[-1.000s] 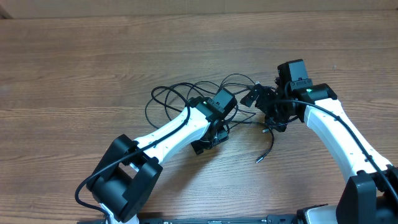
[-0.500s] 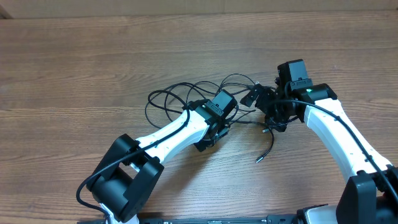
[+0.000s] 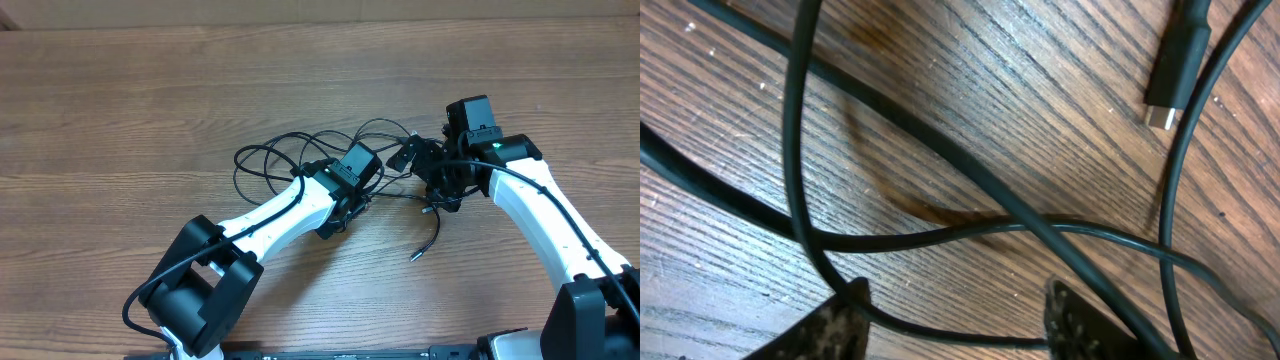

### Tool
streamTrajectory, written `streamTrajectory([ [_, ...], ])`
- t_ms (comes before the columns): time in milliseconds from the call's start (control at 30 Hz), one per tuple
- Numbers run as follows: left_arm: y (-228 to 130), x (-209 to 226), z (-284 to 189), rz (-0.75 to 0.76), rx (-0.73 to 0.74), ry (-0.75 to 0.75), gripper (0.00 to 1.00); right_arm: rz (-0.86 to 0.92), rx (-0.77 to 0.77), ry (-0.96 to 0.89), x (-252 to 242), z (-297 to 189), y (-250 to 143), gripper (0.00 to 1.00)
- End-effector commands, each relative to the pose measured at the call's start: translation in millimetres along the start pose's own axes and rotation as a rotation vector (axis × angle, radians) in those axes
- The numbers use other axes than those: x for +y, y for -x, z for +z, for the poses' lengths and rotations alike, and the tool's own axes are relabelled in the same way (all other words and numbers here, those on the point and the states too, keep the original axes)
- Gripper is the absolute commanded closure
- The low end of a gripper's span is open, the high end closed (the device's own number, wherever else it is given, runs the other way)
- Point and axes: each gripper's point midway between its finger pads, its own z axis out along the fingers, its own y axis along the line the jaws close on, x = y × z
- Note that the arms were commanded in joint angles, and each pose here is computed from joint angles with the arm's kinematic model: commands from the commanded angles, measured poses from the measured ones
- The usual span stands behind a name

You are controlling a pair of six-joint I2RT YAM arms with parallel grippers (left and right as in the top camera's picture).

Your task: Untangle cables

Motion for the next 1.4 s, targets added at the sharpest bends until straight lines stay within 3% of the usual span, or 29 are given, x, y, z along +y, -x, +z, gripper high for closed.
streamTrajectory([
  [0,5.2,4.4,3.4,-0.031,-0.026,0.015,0.46,-0.009,-0.020,0.010,3.0,-6.0,1.5,0.00],
  [300,-1.9,6.4,13.5,-0.050,0.009,0.033,0.52,-0.009,-0.021,0.011,3.0,-6.0,1.6,0.00],
  [467,-1.8,-0.2,13.5,-0.049,0.022,0.005,0.67,-0.009,-0.020,0.010,3.0,-6.0,1.5,0.00],
  [800,-6.8,-7.0,9.3,0.118,0.096,-0.032,0.96,-0.009,-0.021,0.011,3.0,-6.0,1.6,0.00],
  [1000,-1.0,-30.3,-15.9,0.308,0.127,-0.141,0.96,-0.009,-0.020,0.010,3.0,-6.0,1.5,0.00],
  [1167,-5.0,-60.9,-62.1,0.571,0.171,-0.339,0.96,-0.009,-0.020,0.010,3.0,-6.0,1.5,0.00],
  [1367,14.8,-67.7,-121.1,0.705,0.088,-0.439,0.96,-0.009,-0.020,0.010,3.0,-6.0,1.5,0.00],
])
